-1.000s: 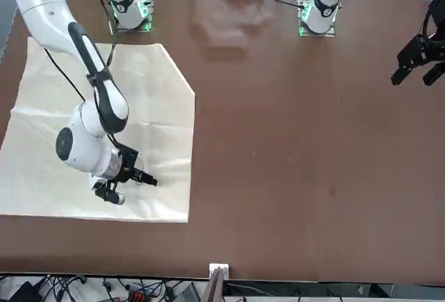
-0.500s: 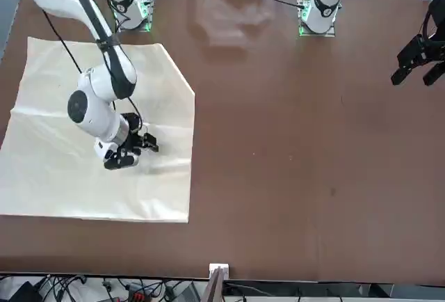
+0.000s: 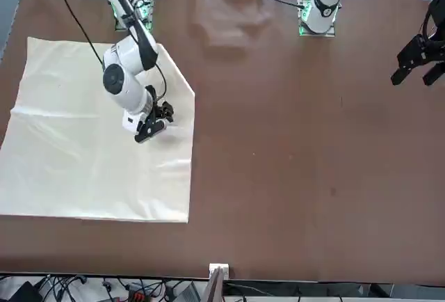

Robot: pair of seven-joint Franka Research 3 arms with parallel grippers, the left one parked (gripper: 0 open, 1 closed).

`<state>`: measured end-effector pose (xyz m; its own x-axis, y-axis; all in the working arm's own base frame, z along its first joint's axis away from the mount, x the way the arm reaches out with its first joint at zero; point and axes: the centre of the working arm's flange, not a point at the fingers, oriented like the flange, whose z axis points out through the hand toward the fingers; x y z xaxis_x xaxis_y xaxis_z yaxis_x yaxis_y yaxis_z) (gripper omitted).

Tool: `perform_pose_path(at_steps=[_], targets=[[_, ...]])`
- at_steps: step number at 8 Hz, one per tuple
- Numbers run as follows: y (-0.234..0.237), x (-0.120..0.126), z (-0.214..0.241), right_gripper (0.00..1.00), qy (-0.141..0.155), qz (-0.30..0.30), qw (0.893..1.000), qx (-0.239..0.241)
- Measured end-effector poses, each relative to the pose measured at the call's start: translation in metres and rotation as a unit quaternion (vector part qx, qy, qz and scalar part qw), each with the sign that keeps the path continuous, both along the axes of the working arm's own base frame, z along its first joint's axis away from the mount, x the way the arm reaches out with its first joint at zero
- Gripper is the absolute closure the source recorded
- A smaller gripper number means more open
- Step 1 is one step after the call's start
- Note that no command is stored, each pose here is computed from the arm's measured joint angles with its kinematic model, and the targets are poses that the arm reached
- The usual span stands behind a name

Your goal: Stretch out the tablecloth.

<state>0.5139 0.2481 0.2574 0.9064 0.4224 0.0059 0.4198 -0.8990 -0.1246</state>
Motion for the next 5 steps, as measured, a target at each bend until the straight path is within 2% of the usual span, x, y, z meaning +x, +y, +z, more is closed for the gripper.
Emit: perform_pose_path(at_steps=[3,5], targets=[[0.018,-0.026,-0.007,0.0,-0.009,0.065,0.997,-0.034],[0.028,-0.043,-0.017,0.01,-0.005,0.095,0.995,-0.043]])
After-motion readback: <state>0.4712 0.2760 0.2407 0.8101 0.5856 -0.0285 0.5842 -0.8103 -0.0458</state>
